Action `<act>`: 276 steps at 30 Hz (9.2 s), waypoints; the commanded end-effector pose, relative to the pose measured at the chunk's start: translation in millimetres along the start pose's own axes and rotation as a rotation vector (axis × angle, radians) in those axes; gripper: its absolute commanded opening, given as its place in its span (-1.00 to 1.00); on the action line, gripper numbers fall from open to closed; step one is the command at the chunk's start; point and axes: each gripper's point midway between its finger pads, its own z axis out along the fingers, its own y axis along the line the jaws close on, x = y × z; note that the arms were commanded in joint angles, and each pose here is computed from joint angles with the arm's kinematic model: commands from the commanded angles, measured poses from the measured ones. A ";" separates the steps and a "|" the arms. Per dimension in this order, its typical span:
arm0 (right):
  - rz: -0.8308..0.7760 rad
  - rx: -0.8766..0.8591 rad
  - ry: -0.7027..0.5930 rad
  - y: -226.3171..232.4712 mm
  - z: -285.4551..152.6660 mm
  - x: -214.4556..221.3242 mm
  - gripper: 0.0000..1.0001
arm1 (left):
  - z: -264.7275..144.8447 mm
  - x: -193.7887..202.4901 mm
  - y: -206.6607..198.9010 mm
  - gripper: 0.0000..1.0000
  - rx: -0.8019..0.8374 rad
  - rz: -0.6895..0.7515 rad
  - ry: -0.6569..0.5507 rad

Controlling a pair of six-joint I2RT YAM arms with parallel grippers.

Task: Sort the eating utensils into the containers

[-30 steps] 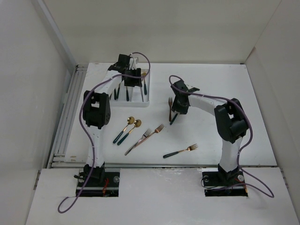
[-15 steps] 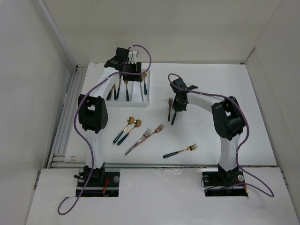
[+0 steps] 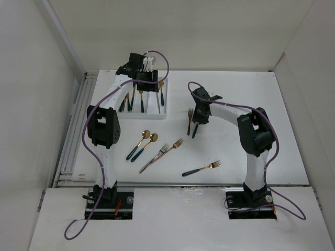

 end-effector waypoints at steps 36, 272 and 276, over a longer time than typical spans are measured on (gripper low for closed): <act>0.183 -0.402 -0.438 53.9 -170.5 -112.8 -1.00 | -102.2 9.0 -175.2 0.59 0.665 0.371 -0.014; 0.069 -0.598 -0.321 120.6 -172.9 -101.9 0.28 | 51.6 63.1 80.4 -0.38 -0.029 -0.095 0.172; 0.069 -0.598 -0.321 119.0 -174.2 -100.6 0.28 | 50.7 64.8 102.8 -0.36 -0.197 -0.105 0.174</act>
